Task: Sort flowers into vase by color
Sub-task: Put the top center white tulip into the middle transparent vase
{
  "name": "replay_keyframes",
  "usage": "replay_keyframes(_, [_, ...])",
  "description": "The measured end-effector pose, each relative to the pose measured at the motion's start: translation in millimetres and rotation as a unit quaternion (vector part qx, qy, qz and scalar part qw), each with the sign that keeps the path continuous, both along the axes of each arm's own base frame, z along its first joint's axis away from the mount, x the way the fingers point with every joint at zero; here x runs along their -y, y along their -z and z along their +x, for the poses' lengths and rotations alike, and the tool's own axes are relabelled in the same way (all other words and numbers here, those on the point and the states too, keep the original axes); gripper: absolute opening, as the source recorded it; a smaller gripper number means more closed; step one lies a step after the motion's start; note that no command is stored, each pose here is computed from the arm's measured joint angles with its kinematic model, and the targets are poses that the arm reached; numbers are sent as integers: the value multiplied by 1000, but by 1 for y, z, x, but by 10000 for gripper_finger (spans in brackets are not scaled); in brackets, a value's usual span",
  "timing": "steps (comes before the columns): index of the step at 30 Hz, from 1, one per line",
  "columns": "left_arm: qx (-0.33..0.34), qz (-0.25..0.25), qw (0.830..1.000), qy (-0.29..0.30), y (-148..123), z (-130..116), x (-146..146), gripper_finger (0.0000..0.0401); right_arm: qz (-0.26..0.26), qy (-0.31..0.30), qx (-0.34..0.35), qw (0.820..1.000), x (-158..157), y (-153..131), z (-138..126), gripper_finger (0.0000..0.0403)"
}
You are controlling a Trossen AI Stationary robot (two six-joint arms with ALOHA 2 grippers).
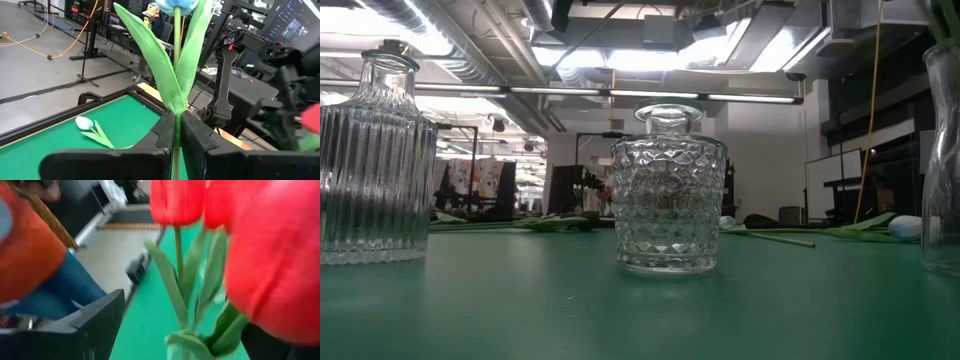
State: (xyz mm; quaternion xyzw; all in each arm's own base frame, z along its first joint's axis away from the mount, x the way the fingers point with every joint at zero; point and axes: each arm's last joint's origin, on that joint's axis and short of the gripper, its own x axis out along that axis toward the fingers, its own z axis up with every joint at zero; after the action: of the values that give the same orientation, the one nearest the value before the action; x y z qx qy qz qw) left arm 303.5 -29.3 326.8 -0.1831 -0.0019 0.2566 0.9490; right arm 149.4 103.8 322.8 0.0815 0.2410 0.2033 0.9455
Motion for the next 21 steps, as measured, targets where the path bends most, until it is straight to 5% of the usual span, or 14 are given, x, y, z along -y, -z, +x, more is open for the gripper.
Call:
replay_keyframes(9, [4, -5, 1000, 2, 0, 0, 1, 17, 13, 65, 69, 995, 29, -46, -34, 344])
replay_keyframes(16, [15, -6, 1000, 3, -2, 0, 2, 17, -95, 167, 167, 967, 54, -88, -50, 344])
replay_keyframes(21, [80, 21, 996, 26, -18, 1, 3, 17, -174, 242, 178, 938, 62, -109, -32, 344])
